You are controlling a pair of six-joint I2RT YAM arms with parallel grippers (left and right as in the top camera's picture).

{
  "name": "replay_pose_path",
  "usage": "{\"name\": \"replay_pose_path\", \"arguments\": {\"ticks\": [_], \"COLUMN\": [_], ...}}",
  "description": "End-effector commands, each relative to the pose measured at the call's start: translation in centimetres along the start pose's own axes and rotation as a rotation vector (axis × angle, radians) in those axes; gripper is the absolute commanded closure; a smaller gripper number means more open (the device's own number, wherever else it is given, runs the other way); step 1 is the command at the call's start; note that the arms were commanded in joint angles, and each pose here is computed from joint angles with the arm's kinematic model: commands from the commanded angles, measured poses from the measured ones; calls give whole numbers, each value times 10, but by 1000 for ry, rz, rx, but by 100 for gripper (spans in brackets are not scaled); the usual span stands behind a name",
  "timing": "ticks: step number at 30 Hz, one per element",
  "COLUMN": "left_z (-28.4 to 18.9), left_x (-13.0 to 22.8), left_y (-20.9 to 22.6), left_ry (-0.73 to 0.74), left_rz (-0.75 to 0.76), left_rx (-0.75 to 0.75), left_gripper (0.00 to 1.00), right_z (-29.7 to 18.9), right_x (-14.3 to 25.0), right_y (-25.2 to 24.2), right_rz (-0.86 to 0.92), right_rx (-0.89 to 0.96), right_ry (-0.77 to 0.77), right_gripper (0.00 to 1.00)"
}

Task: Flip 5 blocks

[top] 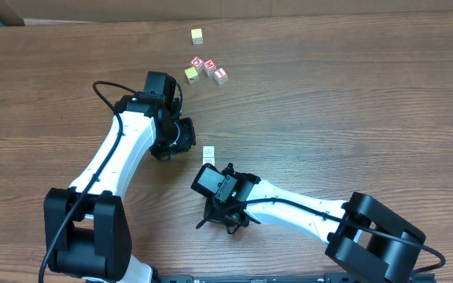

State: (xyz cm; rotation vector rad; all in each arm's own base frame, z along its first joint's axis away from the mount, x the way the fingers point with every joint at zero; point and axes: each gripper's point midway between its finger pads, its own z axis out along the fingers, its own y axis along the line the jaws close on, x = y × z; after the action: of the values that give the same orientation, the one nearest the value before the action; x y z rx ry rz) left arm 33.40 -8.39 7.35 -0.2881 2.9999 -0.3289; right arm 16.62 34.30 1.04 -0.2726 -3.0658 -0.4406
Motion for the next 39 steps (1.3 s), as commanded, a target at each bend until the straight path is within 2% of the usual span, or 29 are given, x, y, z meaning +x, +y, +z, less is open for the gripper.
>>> {"name": "replay_pose_path", "arguments": {"ticks": [1, 10, 21, 32, 39], "left_z": [-2, -2, 2, 40, 63], "left_x": [-9, -8, -23, -56, -53], "left_y": [-1, -1, -7, -32, -36], "left_ry": [-31, -30, -80, -170, -133], "left_rz": [-8, -7, 16, 117, 185], "left_rx": [-3, -3, 16, 60, 77], "left_gripper": [96, 96, 96, 96, 96], "right_z": [-8, -9, -8, -8, -7], "right_x": [-12, -15, -6, -7, -8], "right_y": [5, 21, 12, 16, 17], "right_rz": [34, 46, 34, 12, 4], "right_rx": [-28, -94, -60, -61, -58], "right_ry": [-70, -85, -37, -89, -111], "right_gripper": [96, 96, 96, 96, 96]}}
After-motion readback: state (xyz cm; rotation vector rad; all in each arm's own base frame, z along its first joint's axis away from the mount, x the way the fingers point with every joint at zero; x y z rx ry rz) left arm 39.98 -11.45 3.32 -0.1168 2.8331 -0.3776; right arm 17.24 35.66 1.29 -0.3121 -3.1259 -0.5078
